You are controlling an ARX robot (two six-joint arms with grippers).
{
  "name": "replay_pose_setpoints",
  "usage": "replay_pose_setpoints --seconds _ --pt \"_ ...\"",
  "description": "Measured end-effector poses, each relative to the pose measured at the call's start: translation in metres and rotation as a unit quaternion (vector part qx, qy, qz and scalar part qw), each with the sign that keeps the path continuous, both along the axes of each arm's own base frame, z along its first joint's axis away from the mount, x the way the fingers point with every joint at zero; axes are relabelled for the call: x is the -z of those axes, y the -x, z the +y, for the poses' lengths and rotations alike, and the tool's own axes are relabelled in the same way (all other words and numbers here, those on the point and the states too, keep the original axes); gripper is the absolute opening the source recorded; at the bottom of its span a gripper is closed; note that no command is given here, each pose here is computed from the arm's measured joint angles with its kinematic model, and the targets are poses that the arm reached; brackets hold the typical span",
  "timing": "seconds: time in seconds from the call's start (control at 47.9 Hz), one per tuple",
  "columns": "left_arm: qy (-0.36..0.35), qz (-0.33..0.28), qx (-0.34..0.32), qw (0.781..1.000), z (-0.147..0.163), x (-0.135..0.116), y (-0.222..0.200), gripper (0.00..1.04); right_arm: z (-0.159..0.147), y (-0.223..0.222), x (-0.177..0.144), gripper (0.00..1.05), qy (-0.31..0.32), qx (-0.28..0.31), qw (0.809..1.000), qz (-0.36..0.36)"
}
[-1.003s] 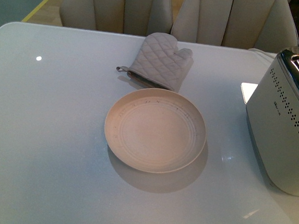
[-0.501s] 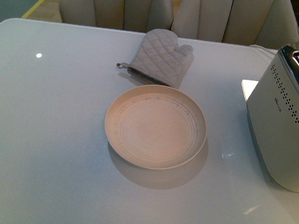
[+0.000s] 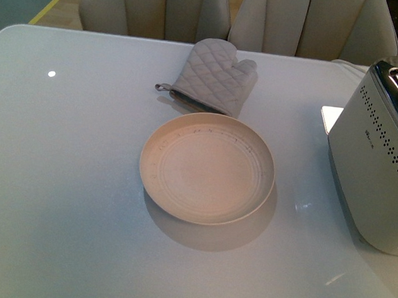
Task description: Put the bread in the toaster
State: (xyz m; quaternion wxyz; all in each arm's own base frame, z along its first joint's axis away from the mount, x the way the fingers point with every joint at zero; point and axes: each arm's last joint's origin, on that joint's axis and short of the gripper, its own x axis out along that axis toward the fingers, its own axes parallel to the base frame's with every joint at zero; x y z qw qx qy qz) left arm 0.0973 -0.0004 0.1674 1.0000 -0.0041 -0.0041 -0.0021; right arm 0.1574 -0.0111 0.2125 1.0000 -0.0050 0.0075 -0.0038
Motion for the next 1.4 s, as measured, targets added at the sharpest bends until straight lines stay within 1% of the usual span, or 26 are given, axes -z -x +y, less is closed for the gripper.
replay_pose_setpoints --seconds 0.042,0.084,0.125,0.439,0.794,0.961,1.358,1.4 --pt "0.000 0.000 0.000 1.000 0.000 0.000 0.000 0.98 0.004 0.003 0.002 0.08 0.000 0.012 1.000 -0.004" --pt "0.000 0.000 0.000 1.000 0.000 0.000 0.000 0.98 0.008 0.006 0.005 0.02 0.001 0.005 1.000 -0.006" --pt "0.000 0.000 0.000 1.000 0.000 0.000 0.000 0.98 0.010 0.009 0.009 0.02 0.000 -0.005 1.000 -0.006" --pt "0.000 0.000 0.000 1.000 0.000 0.000 0.000 0.98 0.011 0.028 0.030 0.02 -0.001 -0.002 1.000 -0.004" --pt "0.000 0.000 0.000 1.000 0.000 0.000 0.000 0.98 0.011 0.038 0.039 0.02 -0.001 -0.002 1.000 -0.005" --pt "0.000 0.000 0.000 1.000 0.000 0.000 0.000 0.98 0.011 0.042 0.039 0.02 -0.001 -0.002 1.000 -0.019" --pt "0.000 0.000 0.000 1.000 0.000 0.000 0.000 0.98 0.011 0.049 0.039 0.02 -0.001 -0.002 1.000 -0.018" --pt "0.000 0.000 0.000 1.000 0.000 0.000 0.000 0.98 0.011 0.054 0.043 0.02 -0.001 -0.002 1.000 -0.005"
